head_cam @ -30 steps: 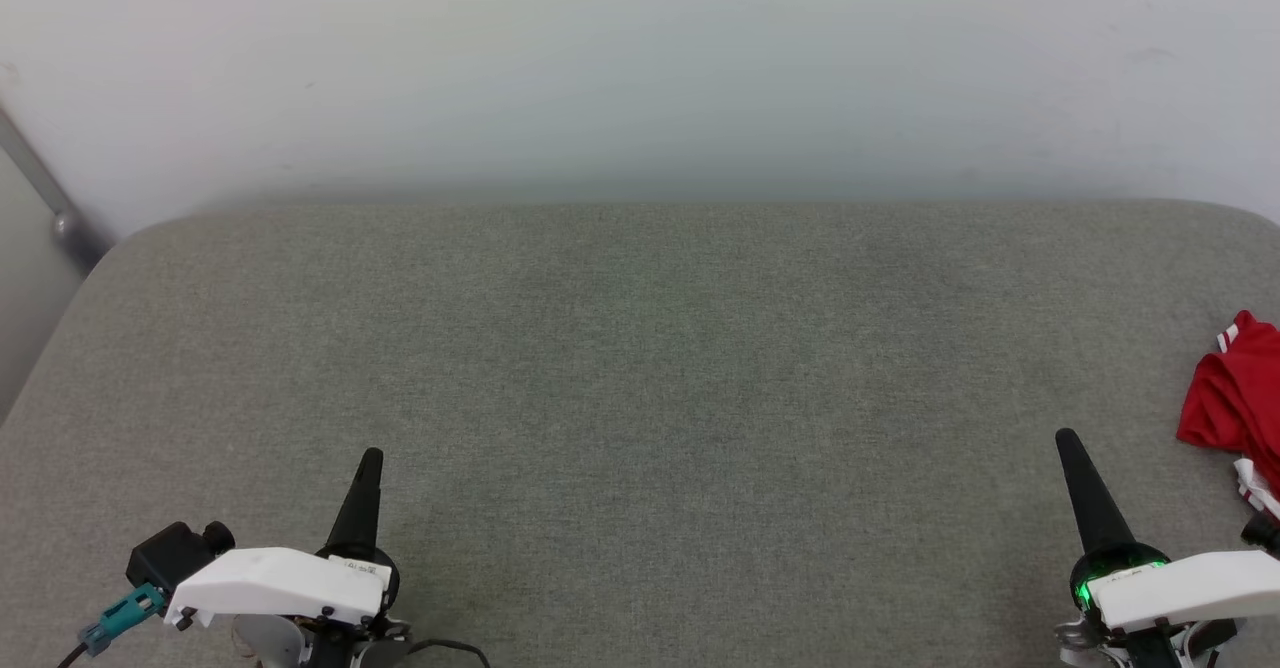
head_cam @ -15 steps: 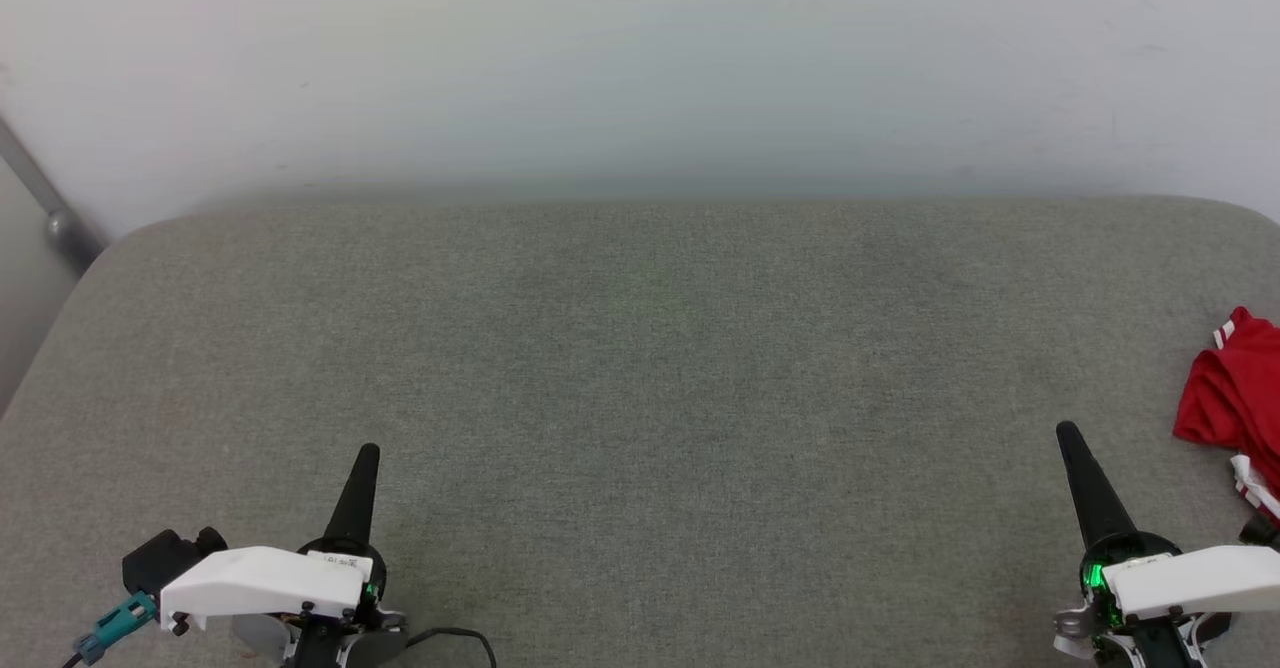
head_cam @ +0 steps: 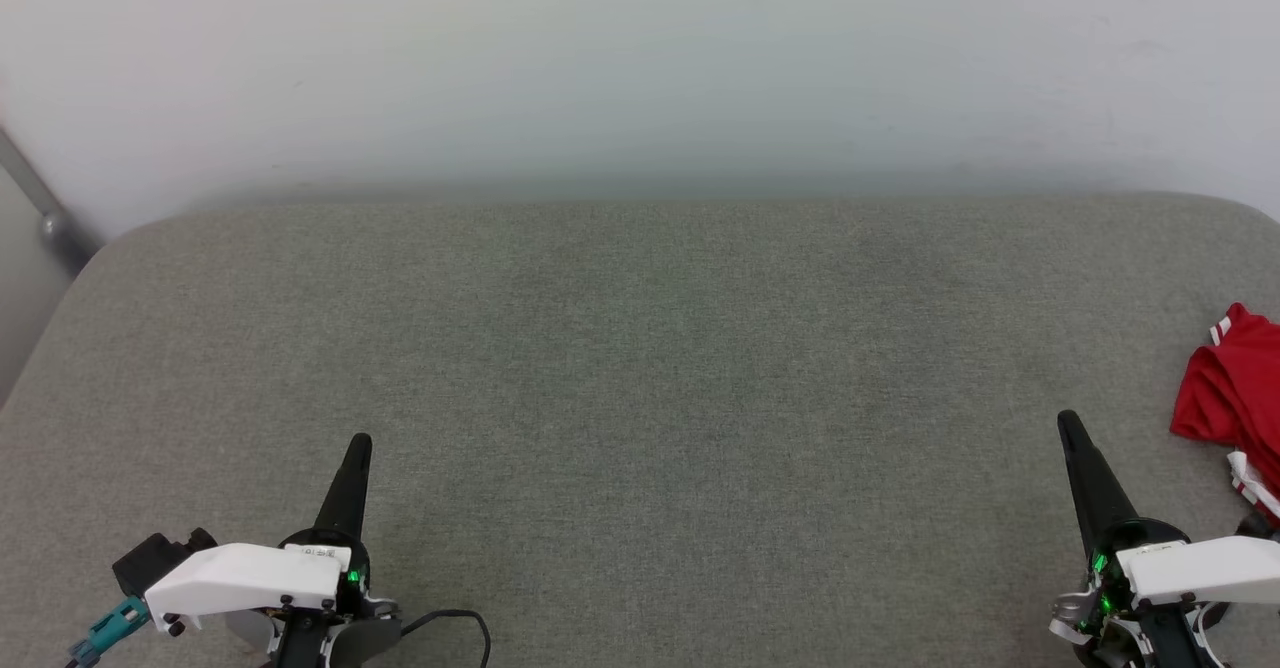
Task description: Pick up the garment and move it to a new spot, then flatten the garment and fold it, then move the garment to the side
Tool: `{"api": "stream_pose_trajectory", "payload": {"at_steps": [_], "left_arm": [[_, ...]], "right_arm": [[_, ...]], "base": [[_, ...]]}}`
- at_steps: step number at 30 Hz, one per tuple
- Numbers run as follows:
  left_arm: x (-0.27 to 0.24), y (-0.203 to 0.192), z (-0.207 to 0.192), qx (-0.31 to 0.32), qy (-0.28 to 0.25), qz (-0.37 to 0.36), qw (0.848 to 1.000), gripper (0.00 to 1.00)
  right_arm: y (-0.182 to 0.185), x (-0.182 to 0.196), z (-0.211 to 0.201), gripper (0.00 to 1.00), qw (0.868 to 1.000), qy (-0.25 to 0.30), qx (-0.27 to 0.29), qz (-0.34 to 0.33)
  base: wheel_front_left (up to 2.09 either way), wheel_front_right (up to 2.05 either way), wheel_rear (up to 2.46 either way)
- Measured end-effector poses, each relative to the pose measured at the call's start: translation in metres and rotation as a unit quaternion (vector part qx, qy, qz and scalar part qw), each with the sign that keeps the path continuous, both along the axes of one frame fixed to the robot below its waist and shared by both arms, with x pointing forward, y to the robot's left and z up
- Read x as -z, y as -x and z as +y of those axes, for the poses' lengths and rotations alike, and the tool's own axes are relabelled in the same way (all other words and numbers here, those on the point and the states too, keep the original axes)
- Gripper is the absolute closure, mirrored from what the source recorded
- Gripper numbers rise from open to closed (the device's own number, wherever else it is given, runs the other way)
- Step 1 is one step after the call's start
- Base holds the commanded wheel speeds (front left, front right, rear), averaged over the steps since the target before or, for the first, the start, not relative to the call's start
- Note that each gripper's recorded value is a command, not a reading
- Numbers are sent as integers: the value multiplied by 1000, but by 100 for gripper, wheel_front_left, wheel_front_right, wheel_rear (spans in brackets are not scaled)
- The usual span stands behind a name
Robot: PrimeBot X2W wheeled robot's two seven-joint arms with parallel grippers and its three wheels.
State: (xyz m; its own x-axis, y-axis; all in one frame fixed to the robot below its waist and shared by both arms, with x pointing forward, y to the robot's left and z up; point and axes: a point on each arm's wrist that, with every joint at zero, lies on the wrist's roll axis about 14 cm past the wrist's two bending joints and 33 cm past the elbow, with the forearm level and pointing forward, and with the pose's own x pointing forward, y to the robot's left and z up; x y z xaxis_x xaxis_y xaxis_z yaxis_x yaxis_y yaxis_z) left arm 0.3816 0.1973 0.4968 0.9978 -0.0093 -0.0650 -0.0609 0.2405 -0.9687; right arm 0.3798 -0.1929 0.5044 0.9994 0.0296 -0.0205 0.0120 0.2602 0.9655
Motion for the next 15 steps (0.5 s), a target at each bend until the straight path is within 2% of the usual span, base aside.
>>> {"api": "stream_pose_trajectory", "payload": {"at_steps": [15], "left_arm": [[-3, -2, 2, -5, 56, -10, 998, 100]], "right_arm": [[-4, 0, -3, 100, 998, -61, 8, -1]], "base": [[0, 0, 0]]}}
